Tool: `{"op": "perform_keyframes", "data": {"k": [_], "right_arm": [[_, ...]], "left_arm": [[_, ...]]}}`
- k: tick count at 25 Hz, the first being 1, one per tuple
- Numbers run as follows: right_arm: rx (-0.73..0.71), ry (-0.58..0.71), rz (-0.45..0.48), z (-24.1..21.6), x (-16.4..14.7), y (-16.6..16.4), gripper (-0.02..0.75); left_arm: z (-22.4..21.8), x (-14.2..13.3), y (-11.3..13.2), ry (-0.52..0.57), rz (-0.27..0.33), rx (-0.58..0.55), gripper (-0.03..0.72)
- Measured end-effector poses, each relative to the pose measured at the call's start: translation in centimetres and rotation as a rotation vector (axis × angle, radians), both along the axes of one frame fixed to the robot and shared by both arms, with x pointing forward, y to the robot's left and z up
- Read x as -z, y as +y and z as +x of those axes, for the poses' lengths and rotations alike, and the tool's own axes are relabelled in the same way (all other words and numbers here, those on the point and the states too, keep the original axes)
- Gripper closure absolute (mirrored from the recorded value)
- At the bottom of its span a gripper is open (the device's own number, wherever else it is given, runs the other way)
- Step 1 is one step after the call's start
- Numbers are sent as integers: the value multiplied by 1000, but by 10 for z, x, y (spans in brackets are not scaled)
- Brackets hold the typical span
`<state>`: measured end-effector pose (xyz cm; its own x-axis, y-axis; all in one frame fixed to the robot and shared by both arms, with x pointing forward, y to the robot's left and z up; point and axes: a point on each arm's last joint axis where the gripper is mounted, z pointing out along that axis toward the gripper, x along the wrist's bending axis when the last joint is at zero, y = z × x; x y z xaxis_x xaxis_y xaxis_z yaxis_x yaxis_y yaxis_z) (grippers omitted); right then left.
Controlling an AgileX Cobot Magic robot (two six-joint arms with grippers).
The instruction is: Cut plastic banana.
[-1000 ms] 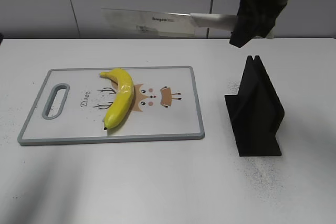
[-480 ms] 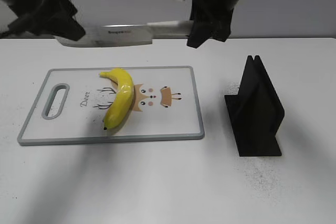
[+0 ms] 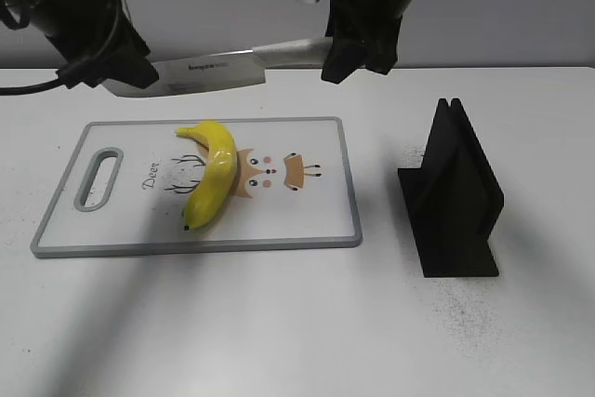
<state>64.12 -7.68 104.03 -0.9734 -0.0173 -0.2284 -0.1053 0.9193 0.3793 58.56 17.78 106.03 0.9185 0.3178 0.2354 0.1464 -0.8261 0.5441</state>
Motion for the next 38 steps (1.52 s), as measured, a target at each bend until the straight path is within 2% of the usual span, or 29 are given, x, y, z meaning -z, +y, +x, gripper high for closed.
{"op": "perform_keyframes", "data": {"k": [11,13,16,18,25,29,32,35,38], "right_arm": [[-24,-22,5,3,4,2,577],[-23,-8,4,5,11,3,577],[-17,-14,11,8,16,5,577],[-22,-27,13,9,16,5,577],[-28,-37,7,11,20,6,577],[15,5,-1,15,33,7,577],[41,80,-28,20,64,9,577],[59,186,-81,26,113,9,575],[73,236,-97,30,132,5,575]], "left_arm": [[13,17,-1,-26,32,12,346],[14,19,-1,-33,32,5,409],[17,24,-2,-23,35,4,588],[19,31,-2,-11,50,16,655],[26,46,-3,-4,68,22,676],[32,60,-5,5,73,13,676],[41,88,-6,48,87,9,674],[49,126,-9,124,93,3,668],[53,128,-12,127,91,13,666]]}}
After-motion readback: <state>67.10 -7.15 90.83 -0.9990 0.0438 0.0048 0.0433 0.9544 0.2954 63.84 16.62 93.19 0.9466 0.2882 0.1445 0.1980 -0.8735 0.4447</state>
